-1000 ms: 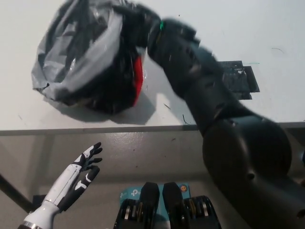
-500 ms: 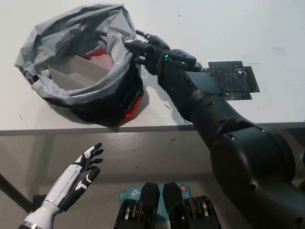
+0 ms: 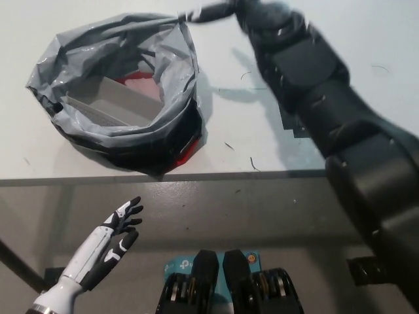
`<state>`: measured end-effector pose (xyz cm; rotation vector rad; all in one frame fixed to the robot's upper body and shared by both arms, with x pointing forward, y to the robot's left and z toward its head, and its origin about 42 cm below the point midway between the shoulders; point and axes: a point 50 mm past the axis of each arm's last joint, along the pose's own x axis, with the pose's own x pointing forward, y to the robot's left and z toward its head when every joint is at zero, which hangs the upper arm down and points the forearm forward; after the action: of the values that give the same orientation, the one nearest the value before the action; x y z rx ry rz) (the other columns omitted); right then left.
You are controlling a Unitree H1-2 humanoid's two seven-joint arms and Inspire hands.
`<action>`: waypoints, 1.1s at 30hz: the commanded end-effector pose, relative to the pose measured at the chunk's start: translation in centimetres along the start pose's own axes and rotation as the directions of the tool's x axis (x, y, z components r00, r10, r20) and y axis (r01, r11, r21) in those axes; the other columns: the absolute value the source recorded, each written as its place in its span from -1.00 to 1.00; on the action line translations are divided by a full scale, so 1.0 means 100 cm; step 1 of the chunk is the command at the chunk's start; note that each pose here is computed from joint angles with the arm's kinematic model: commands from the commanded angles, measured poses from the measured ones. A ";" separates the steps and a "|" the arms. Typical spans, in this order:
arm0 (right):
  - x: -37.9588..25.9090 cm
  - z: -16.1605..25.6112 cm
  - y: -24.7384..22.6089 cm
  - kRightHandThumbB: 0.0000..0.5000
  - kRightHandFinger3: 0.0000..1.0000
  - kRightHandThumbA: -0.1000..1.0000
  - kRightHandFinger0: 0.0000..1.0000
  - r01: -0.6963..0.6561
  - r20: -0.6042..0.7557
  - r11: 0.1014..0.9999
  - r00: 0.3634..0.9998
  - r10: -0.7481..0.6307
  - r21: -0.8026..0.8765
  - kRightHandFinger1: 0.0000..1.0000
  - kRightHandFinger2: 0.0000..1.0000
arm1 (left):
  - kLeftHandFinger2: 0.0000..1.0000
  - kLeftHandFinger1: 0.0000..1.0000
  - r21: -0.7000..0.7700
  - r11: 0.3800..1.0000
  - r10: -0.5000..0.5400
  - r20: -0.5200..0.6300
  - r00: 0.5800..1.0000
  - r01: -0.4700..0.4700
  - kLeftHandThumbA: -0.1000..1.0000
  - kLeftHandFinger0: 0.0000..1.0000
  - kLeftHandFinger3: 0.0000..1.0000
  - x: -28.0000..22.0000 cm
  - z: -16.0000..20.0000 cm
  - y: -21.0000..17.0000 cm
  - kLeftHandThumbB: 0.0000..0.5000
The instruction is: Use the right hand to pick up a small rectangular container and put it into a plastic bag and lift the bag
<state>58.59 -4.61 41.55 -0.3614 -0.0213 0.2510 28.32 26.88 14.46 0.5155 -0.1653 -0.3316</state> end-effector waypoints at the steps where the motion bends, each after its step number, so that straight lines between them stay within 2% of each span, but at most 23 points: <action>1: -0.007 0.069 -0.020 0.80 1.00 0.83 1.00 0.007 0.168 0.992 0.986 0.014 -0.125 1.00 1.00 | 0.88 0.69 0.038 0.999 -0.015 0.023 1.000 0.014 1.00 0.68 1.00 -0.005 0.006 0.006 -0.64; 5: -0.013 0.072 -0.030 0.75 1.00 0.70 1.00 0.022 0.192 0.993 0.981 0.001 -0.118 1.00 1.00 | 0.89 0.71 0.017 1.000 -0.019 0.021 1.000 0.019 1.00 0.67 1.00 -0.007 0.004 0.001 -0.59; 8: -0.024 0.081 -0.044 0.86 1.00 0.76 1.00 0.045 0.276 0.993 0.961 -0.013 -0.111 1.00 1.00 | 0.93 0.75 0.016 1.000 -0.013 0.025 1.000 0.012 1.00 0.70 1.00 -0.003 0.007 0.003 -0.54; 9: -0.039 0.089 -0.053 0.81 1.00 0.80 1.00 0.080 0.365 0.992 0.930 -0.038 -0.100 1.00 1.00 | 0.98 0.80 0.011 1.000 -0.001 0.032 0.999 0.001 1.00 0.71 1.00 0.000 0.008 0.004 -0.53; 10: -0.049 0.097 -0.061 0.80 1.00 0.92 1.00 0.105 0.414 0.989 0.909 -0.051 -0.108 1.00 1.00 | 1.00 0.84 0.012 1.000 0.008 0.042 0.999 -0.008 1.00 0.73 1.00 0.004 0.010 0.008 -0.46; 11: -0.079 0.114 -0.081 0.75 1.00 1.00 1.00 0.161 0.532 0.978 0.844 -0.068 -0.131 1.00 1.00 | 1.00 0.98 0.026 0.999 0.032 0.065 0.997 -0.033 1.00 0.79 1.00 0.015 0.015 0.016 -0.33; 12: -0.091 0.120 -0.088 0.74 1.00 1.00 1.00 0.179 0.572 0.974 0.818 -0.069 -0.138 1.00 1.00 | 1.00 1.00 0.034 0.999 0.040 0.076 0.996 -0.042 1.00 0.81 1.00 0.019 0.017 0.019 -0.33; 14: -0.131 0.131 -0.107 0.60 1.00 1.00 1.00 0.197 0.675 0.971 0.736 -0.053 -0.138 1.00 1.00 | 1.00 1.00 0.037 0.997 0.059 0.104 0.993 -0.064 1.00 0.96 1.00 0.030 0.022 0.028 -0.21; 15: -0.174 0.133 -0.123 0.51 1.00 1.00 1.00 0.216 0.772 0.967 0.635 -0.035 -0.134 1.00 1.00 | 1.00 1.00 0.035 0.996 0.073 0.129 0.989 -0.079 1.00 1.00 1.00 0.040 0.027 0.037 -0.16; 17: -0.217 0.125 -0.135 0.55 1.00 1.00 1.00 0.204 0.848 0.975 0.529 -0.031 -0.091 1.00 1.00 | 1.00 1.00 0.042 0.995 0.078 0.146 0.986 -0.085 1.00 1.00 1.00 0.048 0.032 0.042 -0.11; 19: -0.246 0.118 -0.141 0.59 1.00 1.00 1.00 0.217 0.883 0.972 0.468 -0.023 -0.090 1.00 1.00 | 1.00 1.00 0.043 0.995 0.083 0.155 0.984 -0.090 1.00 1.00 1.00 0.052 0.035 0.044 -0.14; 20: -0.273 0.108 -0.145 0.54 1.00 1.00 1.00 0.237 0.905 0.966 0.426 -0.010 -0.101 1.00 1.00 | 1.00 1.00 0.045 0.995 0.085 0.166 0.982 -0.094 1.00 1.00 1.00 0.054 0.037 0.046 -0.16; 22: -0.302 0.096 -0.148 0.35 1.00 0.96 1.00 0.220 0.927 0.970 0.374 0.010 -0.099 1.00 1.00 | 1.00 1.00 0.043 0.994 0.091 0.177 0.980 -0.100 1.00 1.00 1.00 0.055 0.038 0.046 -0.16; 24: -0.340 0.082 -0.151 0.35 1.00 0.97 1.00 0.234 0.953 0.967 0.304 0.021 -0.096 1.00 1.00 | 1.00 1.00 0.027 0.994 0.102 0.191 0.976 -0.109 1.00 1.00 1.00 0.059 0.039 0.048 -0.19; 25: -0.345 0.080 -0.151 0.35 1.00 0.97 1.00 0.239 0.955 0.966 0.296 0.023 -0.097 1.00 1.00 | 1.00 1.00 0.023 0.994 0.103 0.192 0.976 -0.110 1.00 1.00 1.00 0.060 0.039 0.048 -0.19; 26: -0.358 0.073 -0.150 0.44 1.00 1.00 1.00 0.258 0.958 0.962 0.285 0.017 -0.094 1.00 1.00 | 1.00 1.00 0.011 0.993 0.110 0.192 0.975 -0.114 1.00 1.00 1.00 0.062 0.040 0.048 -0.15; 27: -0.366 0.068 -0.149 0.45 1.00 1.00 1.00 0.264 0.963 0.960 0.270 0.017 -0.091 1.00 1.00 | 1.00 1.00 0.008 0.993 0.113 0.192 0.975 -0.117 1.00 1.00 1.00 0.063 0.040 0.048 -0.15; 29: -0.390 0.051 -0.139 0.60 1.00 1.00 1.00 0.266 0.979 0.961 0.204 0.025 -0.080 1.00 1.00 | 1.00 1.00 -0.010 0.992 0.127 0.190 0.973 -0.128 1.00 1.00 1.00 0.066 0.043 0.049 -0.08; 32: -0.402 0.036 -0.124 0.40 1.00 0.96 1.00 0.257 0.984 0.965 0.178 0.013 -0.059 1.00 1.00 | 1.00 1.00 -0.019 0.991 0.131 0.189 0.973 -0.129 1.00 1.00 1.00 0.066 0.044 0.050 -0.04; 33: -0.405 0.029 -0.121 0.27 1.00 0.95 1.00 0.262 0.985 0.963 0.172 0.008 -0.054 1.00 1.00 | 1.00 1.00 -0.021 0.991 0.130 0.187 0.974 -0.129 1.00 1.00 1.00 0.066 0.044 0.050 -0.04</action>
<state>50.67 -19.32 33.41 -0.3138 -0.2552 0.1530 31.18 26.29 15.58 0.5212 -0.1985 -0.3378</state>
